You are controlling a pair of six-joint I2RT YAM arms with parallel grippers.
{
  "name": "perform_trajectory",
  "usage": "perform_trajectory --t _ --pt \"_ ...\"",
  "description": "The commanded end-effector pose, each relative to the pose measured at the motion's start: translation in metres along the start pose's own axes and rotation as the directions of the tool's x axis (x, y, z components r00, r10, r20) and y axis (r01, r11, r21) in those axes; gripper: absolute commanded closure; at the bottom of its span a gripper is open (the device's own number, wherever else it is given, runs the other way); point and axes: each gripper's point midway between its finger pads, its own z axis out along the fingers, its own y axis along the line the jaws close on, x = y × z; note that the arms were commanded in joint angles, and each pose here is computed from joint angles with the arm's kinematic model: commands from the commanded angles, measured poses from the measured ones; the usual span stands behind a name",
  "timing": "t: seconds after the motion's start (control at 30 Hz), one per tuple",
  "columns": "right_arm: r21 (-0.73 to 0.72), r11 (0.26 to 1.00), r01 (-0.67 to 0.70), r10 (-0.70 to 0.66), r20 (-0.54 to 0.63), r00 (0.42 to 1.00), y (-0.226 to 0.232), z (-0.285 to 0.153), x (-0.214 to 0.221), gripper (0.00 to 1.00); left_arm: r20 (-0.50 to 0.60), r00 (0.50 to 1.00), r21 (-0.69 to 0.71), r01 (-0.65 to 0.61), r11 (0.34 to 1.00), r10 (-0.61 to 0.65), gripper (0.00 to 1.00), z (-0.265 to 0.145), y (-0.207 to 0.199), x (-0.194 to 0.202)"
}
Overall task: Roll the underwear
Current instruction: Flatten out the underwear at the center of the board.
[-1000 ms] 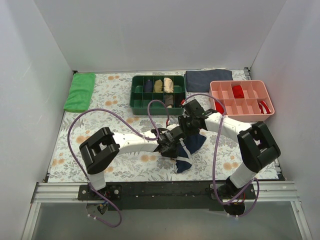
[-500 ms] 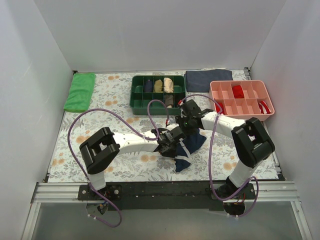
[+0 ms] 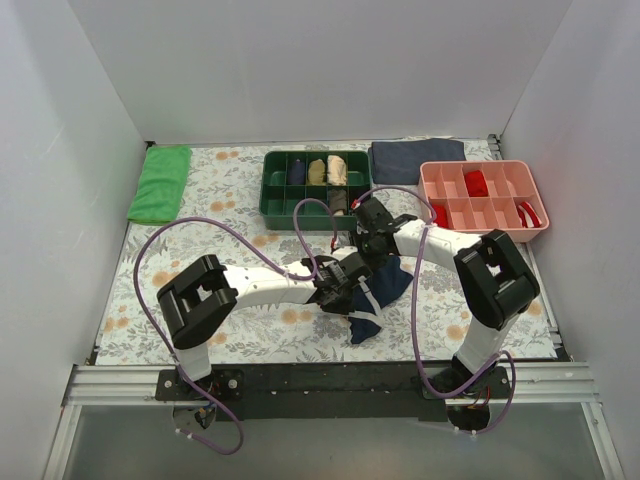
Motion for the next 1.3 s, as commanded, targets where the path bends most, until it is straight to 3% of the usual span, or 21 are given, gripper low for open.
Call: perform_trajectory --t 0.0,0.03,0.07,0.1,0.23,0.4,0.53,0.7,0.87,1.0,1.1,1.27 --pt "0.048 0.999 0.003 -0.004 0.016 1.000 -0.004 -0.007 -0.006 0.63 0.065 0.998 0.036 0.005 0.999 -0.008 1.00 -0.022 -0.007 -0.015" --pt "0.046 0.999 0.005 -0.005 0.012 1.000 -0.004 -0.006 -0.005 0.67 0.066 0.998 0.035 0.007 0.999 -0.009 1.00 -0.022 -0.006 -0.015" --pt "0.050 0.999 0.006 -0.006 0.002 1.000 -0.004 -0.005 -0.003 0.89 0.069 0.998 0.035 0.010 0.999 -0.013 1.00 -0.023 -0.006 -0.016" --pt "0.043 0.999 0.006 -0.006 0.004 1.000 -0.003 -0.004 -0.003 0.98 0.072 0.997 0.038 0.013 0.999 -0.015 1.00 -0.024 -0.006 -0.016" --pt "0.036 0.999 0.000 -0.001 0.028 1.000 -0.002 -0.009 -0.006 0.99 0.078 0.997 0.046 0.019 0.999 -0.022 1.00 -0.026 -0.006 -0.017" --pt "-0.019 1.000 0.001 0.001 0.144 0.990 0.011 -0.044 -0.030 0.99 0.140 0.989 0.060 0.048 0.997 -0.057 1.00 -0.050 -0.005 -0.030" --pt "-0.192 0.980 0.044 0.019 0.313 0.950 0.047 -0.101 -0.064 0.99 0.275 0.954 0.079 0.103 0.992 -0.121 1.00 -0.110 0.009 -0.066" --pt "-0.351 0.927 0.134 0.023 0.409 0.912 0.087 -0.155 -0.094 0.99 0.412 0.893 0.101 0.154 0.983 -0.182 1.00 -0.180 0.051 -0.111" --pt "-0.347 0.931 0.111 0.036 0.390 0.920 0.086 -0.153 -0.094 0.98 0.482 0.870 0.070 0.081 0.994 -0.105 1.00 -0.219 0.070 -0.141" --pt "-0.237 0.971 0.032 0.059 0.367 0.928 0.057 -0.137 -0.077 0.96 0.393 0.915 0.142 0.030 0.989 -0.084 1.00 -0.200 0.049 -0.131" --pt "-0.127 0.991 -0.043 0.083 0.334 0.939 0.028 -0.131 -0.058 0.95 0.250 0.962 0.210 0.056 0.976 -0.109 1.00 -0.165 0.041 -0.092" --pt "-0.001 0.978 -0.209 0.195 0.367 0.910 -0.025 -0.142 -0.037 0.93 0.131 0.981 0.304 0.097 0.948 -0.142 1.00 -0.133 0.019 -0.046"
